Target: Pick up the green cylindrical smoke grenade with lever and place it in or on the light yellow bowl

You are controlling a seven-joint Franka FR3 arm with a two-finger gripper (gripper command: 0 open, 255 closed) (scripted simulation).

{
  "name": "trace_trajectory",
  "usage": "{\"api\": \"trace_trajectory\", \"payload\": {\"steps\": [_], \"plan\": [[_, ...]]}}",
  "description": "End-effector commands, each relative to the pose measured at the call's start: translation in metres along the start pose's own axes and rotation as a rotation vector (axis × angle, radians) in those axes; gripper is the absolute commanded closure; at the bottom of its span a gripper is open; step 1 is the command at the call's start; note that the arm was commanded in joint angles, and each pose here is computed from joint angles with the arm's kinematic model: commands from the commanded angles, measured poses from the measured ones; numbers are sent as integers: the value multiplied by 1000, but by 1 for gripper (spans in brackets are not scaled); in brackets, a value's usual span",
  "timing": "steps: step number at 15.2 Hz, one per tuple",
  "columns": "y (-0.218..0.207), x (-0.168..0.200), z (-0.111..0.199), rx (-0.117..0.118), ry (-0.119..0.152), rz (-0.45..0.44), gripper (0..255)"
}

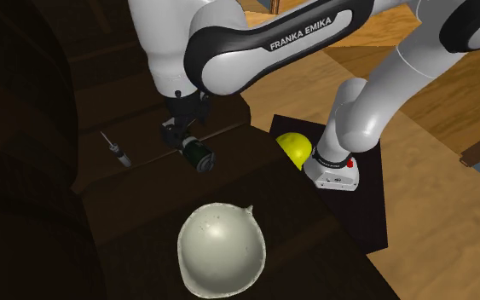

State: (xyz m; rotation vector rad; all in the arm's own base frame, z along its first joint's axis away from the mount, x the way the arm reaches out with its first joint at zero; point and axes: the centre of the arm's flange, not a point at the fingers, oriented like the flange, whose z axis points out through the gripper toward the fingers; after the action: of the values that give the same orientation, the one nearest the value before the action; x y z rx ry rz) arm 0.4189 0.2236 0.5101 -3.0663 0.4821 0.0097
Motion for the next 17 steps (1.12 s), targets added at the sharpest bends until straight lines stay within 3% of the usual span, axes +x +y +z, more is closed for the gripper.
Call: {"api": "trace_trajectory", "payload": {"steps": [1, 8, 15, 16, 17], "plan": [[-10, 1, 8, 3, -2, 9, 0], [-10, 1, 42, 3, -2, 9, 0], [-10, 1, 42, 3, -2, 9, 0], [-10, 1, 42, 3, -2, 9, 255], [-10, 1, 42, 3, -2, 9, 255]]}}
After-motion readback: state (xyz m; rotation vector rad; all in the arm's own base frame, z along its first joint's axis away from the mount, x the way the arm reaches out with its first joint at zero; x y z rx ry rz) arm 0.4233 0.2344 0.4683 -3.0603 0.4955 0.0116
